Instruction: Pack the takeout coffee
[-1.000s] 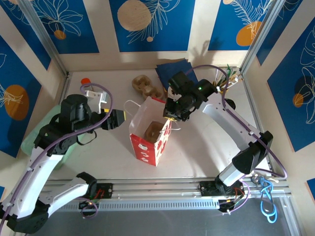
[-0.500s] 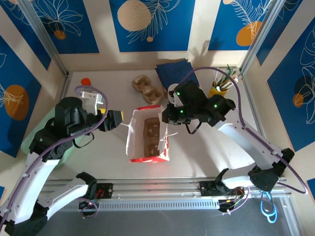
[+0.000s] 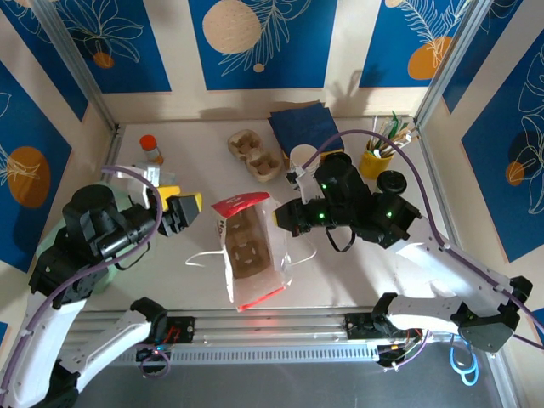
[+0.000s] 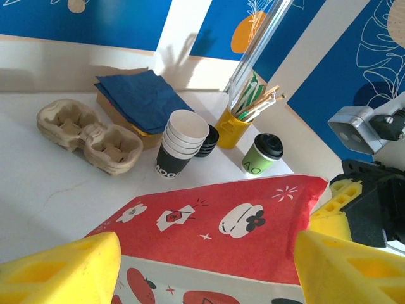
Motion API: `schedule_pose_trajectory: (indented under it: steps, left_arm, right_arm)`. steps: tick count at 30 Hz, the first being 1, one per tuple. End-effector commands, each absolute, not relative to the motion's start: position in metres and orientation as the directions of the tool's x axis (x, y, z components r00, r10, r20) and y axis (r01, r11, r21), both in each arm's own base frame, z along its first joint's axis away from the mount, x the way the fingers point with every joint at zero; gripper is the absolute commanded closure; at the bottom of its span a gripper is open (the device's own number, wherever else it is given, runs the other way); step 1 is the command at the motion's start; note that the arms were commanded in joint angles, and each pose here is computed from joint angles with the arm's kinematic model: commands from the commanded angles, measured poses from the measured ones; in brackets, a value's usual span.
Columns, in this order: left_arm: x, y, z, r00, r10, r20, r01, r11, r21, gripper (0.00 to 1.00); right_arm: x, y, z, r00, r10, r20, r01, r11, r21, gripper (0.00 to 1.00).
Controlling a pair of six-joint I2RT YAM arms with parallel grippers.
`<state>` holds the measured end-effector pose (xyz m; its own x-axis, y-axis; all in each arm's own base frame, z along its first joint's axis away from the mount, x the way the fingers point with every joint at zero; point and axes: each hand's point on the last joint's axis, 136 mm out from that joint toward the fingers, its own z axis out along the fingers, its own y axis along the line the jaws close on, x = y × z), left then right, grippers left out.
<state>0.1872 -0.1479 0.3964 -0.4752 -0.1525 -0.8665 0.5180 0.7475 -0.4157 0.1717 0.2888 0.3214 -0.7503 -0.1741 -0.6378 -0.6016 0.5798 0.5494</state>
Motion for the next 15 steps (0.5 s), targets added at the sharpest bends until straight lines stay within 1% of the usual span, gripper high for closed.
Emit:
schedule_pose_trajectory:
  steps: [1,6,8,15]
  left_arm:
    - [0.188,-0.152,0.398,-0.448,-0.132,-0.884,0.551,0.737,-0.39,0.28]
    - [0.189,-0.154,0.395,-0.455,-0.127,-0.881,0.551,0.738,-0.39,0.28]
    - [0.19,-0.155,0.393,-0.461,-0.124,-0.879,0.55,0.737,-0.393,0.28]
    - [0.193,-0.157,0.384,-0.483,-0.12,-0.867,0.539,0.74,-0.403,0.27]
  right_arm:
    - [0.166,0.296,0.338,-0.697,-0.176,-0.695,-0.669,0.509,0.542,1.0]
    - [0.166,0.3,0.334,-0.715,-0.186,-0.674,-0.657,0.506,0.558,1.0]
    - [0.17,0.299,0.331,-0.734,-0.18,-0.655,-0.634,0.526,0.567,1.0]
    - [0.19,0.294,0.319,-0.827,-0.145,-0.543,-0.52,0.565,0.64,1.0]
